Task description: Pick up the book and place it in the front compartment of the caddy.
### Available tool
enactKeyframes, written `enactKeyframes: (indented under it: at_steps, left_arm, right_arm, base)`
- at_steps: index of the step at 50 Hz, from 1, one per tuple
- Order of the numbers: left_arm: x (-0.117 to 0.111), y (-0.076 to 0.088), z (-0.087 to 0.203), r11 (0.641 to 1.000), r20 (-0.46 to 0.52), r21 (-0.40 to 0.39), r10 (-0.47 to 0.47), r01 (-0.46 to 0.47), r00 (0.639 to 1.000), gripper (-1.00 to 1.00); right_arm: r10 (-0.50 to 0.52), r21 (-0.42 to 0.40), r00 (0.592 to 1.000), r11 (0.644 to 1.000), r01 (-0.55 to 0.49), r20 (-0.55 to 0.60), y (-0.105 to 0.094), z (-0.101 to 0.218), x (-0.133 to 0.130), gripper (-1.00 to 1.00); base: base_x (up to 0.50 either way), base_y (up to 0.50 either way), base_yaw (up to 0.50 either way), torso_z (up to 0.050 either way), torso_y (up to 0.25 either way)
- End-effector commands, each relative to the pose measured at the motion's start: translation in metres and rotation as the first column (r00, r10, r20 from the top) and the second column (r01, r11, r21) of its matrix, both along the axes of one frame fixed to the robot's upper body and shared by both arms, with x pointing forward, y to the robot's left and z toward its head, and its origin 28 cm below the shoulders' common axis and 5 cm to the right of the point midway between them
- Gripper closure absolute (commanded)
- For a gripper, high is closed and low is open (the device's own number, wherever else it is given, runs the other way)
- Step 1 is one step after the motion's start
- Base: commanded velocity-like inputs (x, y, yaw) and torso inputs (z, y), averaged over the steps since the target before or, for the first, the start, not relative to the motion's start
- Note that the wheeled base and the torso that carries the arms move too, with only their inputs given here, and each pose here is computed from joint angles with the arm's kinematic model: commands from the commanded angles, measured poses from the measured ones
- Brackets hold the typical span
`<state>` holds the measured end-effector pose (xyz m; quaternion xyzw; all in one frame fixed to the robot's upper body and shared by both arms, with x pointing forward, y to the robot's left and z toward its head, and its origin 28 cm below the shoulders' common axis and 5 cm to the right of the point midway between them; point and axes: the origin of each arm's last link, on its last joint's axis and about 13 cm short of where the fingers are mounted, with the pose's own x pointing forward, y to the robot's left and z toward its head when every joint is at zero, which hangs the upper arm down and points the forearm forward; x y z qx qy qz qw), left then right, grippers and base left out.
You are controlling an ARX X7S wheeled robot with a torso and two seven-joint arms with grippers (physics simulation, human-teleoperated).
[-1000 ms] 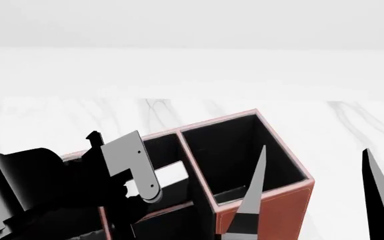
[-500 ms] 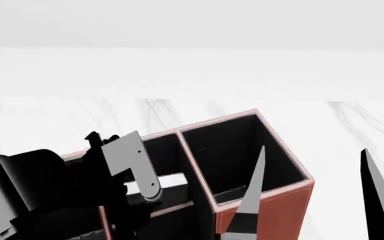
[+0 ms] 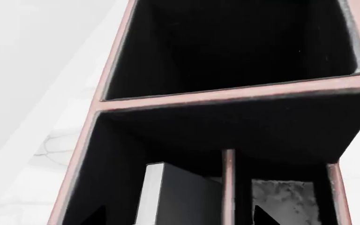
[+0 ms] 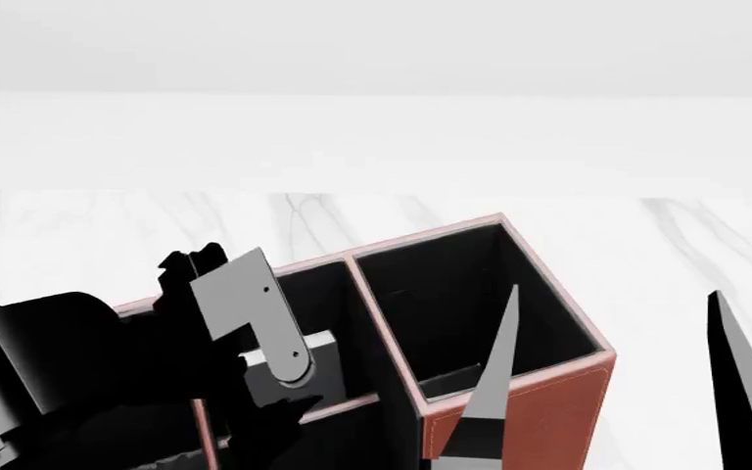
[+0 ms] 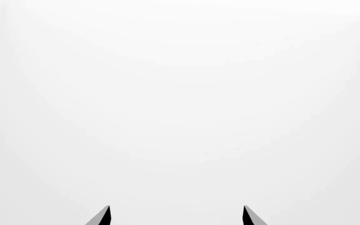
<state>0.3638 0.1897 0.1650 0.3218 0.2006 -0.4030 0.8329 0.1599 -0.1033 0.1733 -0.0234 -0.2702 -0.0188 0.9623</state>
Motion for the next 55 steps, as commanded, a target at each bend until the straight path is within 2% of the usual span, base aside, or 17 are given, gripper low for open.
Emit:
enactKeyframes:
  at_steps: [1, 3, 10, 14, 24, 28, 30, 33, 35, 37, 38, 39, 40, 44, 45, 49, 55]
  left_arm:
    - [-0.012, -0.005, 0.011, 0.994, 0.08, -0.1, 0.046, -0.038, 0.996, -1.0]
    - [-0.018, -0.006, 0.009, 0.993, 0.104, -0.103, 0.076, -0.065, 0.992, -1.0]
    - [-0.063, -0.011, 0.014, 0.934, 0.213, -0.352, 0.14, -0.058, 0.967, -1.0]
    - [-0.084, -0.01, 0.014, 0.909, 0.256, -0.416, 0.146, -0.028, 0.956, -1.0]
    - [-0.119, -0.009, 0.01, 0.89, 0.522, -0.456, 0.247, 0.023, 0.817, -1.0]
    - [-0.135, -0.01, 0.011, 0.784, 0.503, -0.62, 0.379, 0.02, 0.777, -1.0]
    - [-0.144, -0.009, 0.012, 0.74, 0.491, -0.672, 0.439, 0.007, 0.752, -1.0]
    - [-0.151, -0.008, 0.012, 0.713, 0.496, -0.701, 0.467, 0.021, 0.732, -1.0]
    - [-0.159, -0.007, 0.012, 0.654, 0.512, -0.753, 0.516, 0.07, 0.687, -1.0]
    - [-0.166, -0.007, 0.009, 0.631, 0.531, -0.769, 0.54, 0.102, 0.653, -1.0]
    - [-0.17, -0.007, 0.008, 0.673, 0.59, -0.724, 0.492, 0.15, 0.64, -1.0]
    - [-0.172, -0.007, 0.006, 0.685, 0.591, -0.718, 0.506, 0.124, 0.628, -1.0]
    - [-0.178, -0.008, 0.006, 0.636, 0.562, -0.76, 0.542, 0.132, 0.625, -1.0]
    - [-0.187, -0.007, 0.004, 0.609, 0.564, -0.777, 0.558, 0.161, 0.609, -1.0]
    - [-0.192, -0.007, 0.003, 0.586, 0.562, -0.792, 0.59, 0.17, 0.58, -1.0]
    - [-0.203, -0.008, -0.002, 0.591, 0.572, -0.785, 0.578, 0.184, 0.582, -1.0]
    - [-0.208, -0.005, -0.007, 0.55, 0.549, -0.814, 0.625, 0.186, 0.555, -1.0]
  right_arm:
    - [0.03, 0.017, 0.999, 0.999, -0.03, 0.024, 0.001, 0.005, 0.0, -1.0]
    - [0.032, 0.017, 0.999, 0.999, -0.033, 0.022, 0.002, 0.005, 0.0, -1.0]
    - [0.045, 0.012, 0.999, 0.999, -0.045, 0.005, 0.006, 0.0, 0.002, -1.0]
    - [0.046, 0.008, 0.999, 0.999, -0.046, 0.004, 0.006, 0.0, 0.001, -1.0]
    - [0.045, 0.006, 0.999, 0.999, -0.045, 0.004, 0.008, 0.001, -0.001, -1.0]
    - [0.044, 0.006, 0.999, 0.999, -0.045, 0.007, 0.007, 0.002, -0.001, -1.0]
    - [0.044, 0.004, 0.999, 0.999, -0.044, 0.008, 0.007, 0.002, -0.002, -1.0]
    - [0.044, 0.003, 0.999, 0.999, -0.044, 0.008, 0.007, 0.002, -0.002, -1.0]
    - [0.044, 0.0, 0.999, 0.999, -0.044, 0.009, 0.008, 0.002, -0.003, -1.0]
    - [0.045, -0.001, 0.999, 0.999, -0.045, 0.008, 0.008, 0.002, -0.003, -1.0]
    - [0.045, -0.001, 0.999, 0.999, -0.045, 0.008, 0.008, 0.002, -0.003, -1.0]
    - [0.045, -0.001, 0.999, 0.999, -0.045, 0.008, 0.008, 0.002, -0.003, -1.0]
    - [0.045, -0.002, 0.999, 0.999, -0.045, 0.007, 0.008, 0.002, -0.002, -1.0]
    - [0.045, -0.004, 0.999, 0.999, -0.045, 0.008, 0.009, 0.003, -0.003, -1.0]
    - [0.045, -0.006, 0.999, 0.999, -0.045, 0.007, 0.009, 0.002, -0.003, -1.0]
    - [0.048, -0.008, 0.999, 0.999, -0.048, 0.005, 0.01, 0.002, -0.002, -1.0]
    - [0.051, -0.013, 0.999, 0.999, -0.051, 0.002, 0.011, 0.001, -0.002, -1.0]
  base:
    - [0.0, 0.0, 0.0, 0.0, 0.0]
    - [0.0, 0.0, 0.0, 0.0, 0.0]
    - [0.0, 0.0, 0.0, 0.0, 0.0]
    - [0.0, 0.0, 0.0, 0.0, 0.0]
    - [0.0, 0.0, 0.0, 0.0, 0.0]
    - [0.0, 0.0, 0.0, 0.0, 0.0]
    - [0.0, 0.0, 0.0, 0.0, 0.0]
    - [0.0, 0.0, 0.0, 0.0, 0.0]
    - [0.0, 0.0, 0.0, 0.0, 0.0]
    - [0.0, 0.0, 0.0, 0.0, 0.0]
    - [0.0, 0.0, 0.0, 0.0, 0.0]
    - [0.0, 0.0, 0.0, 0.0, 0.0]
    - [0.0, 0.0, 0.0, 0.0, 0.0]
    - [0.0, 0.0, 0.0, 0.0, 0.0]
    - [0.0, 0.0, 0.0, 0.0, 0.0]
    - [0.0, 0.0, 0.0, 0.0, 0.0]
    - [0.0, 0.0, 0.0, 0.0, 0.0]
